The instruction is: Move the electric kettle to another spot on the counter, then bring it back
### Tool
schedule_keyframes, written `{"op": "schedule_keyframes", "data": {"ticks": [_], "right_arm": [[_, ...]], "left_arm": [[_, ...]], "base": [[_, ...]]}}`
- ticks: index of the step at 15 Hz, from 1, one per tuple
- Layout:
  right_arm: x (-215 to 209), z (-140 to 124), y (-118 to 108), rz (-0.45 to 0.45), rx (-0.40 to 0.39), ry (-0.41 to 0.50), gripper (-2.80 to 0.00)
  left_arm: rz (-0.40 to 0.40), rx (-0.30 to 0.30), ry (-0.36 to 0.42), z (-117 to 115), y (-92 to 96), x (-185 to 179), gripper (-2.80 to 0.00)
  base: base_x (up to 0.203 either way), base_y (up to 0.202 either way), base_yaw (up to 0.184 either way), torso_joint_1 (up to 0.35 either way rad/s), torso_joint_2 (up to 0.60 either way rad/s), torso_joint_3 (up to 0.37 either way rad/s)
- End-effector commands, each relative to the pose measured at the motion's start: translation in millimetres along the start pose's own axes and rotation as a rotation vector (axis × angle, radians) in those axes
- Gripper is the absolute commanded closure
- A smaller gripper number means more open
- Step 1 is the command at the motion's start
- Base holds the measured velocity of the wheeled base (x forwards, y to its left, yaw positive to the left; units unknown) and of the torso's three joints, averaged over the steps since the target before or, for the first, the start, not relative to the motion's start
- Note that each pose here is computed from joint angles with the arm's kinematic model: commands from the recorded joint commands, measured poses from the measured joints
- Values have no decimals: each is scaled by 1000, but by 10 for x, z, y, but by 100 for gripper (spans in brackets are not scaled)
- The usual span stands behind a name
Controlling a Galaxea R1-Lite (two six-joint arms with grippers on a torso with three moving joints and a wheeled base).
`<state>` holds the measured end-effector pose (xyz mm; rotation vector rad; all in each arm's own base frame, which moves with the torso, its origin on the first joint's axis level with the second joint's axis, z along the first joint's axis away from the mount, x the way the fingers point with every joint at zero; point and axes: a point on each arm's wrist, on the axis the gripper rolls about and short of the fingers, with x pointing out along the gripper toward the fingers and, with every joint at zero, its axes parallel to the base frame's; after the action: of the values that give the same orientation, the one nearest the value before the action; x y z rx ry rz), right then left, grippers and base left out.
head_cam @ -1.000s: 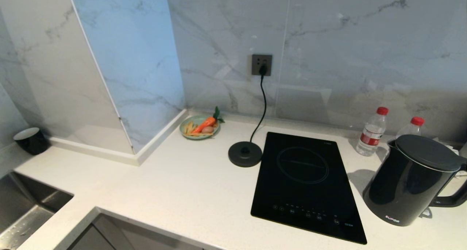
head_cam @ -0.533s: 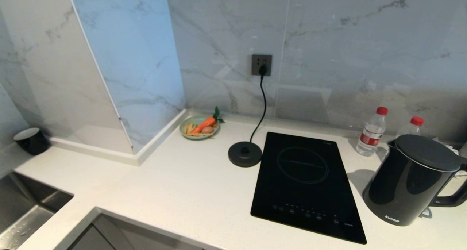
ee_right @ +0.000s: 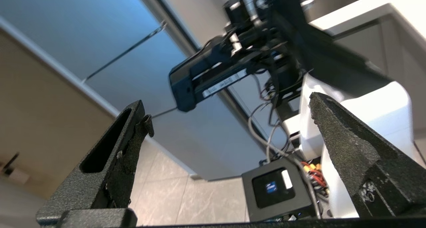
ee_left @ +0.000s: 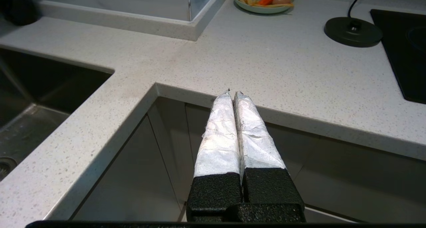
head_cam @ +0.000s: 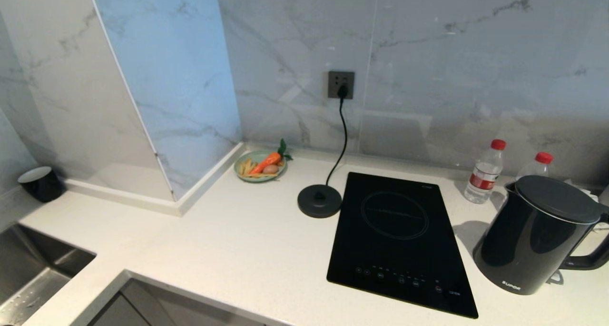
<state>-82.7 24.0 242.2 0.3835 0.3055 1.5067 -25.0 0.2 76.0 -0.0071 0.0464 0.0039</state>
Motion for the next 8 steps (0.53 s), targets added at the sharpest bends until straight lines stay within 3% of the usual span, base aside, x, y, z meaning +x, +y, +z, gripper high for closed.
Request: {"op": "schedule_keyframes", "data": {"ticks": [1,5,7,8], "right_arm": [[-10,-215,-32,2,-2,8,-280],[-23,-492,-380,-2,130,9,-280],[-28,-626,-567,-9,115,-2,-280],[-30,-692,-655,-18,43,-18,-280]], "left_arm": [[1,0,1,-2,0,0,0],[1,0,0,0,0,0,0],[1,0,0,0,0,0,0],[1,0,0,0,0,0,0]], "base": [[0,0,0,0,0,0],[0,0,0,0,0,0],[0,0,0,0,0,0],[0,0,0,0,0,0]]}}
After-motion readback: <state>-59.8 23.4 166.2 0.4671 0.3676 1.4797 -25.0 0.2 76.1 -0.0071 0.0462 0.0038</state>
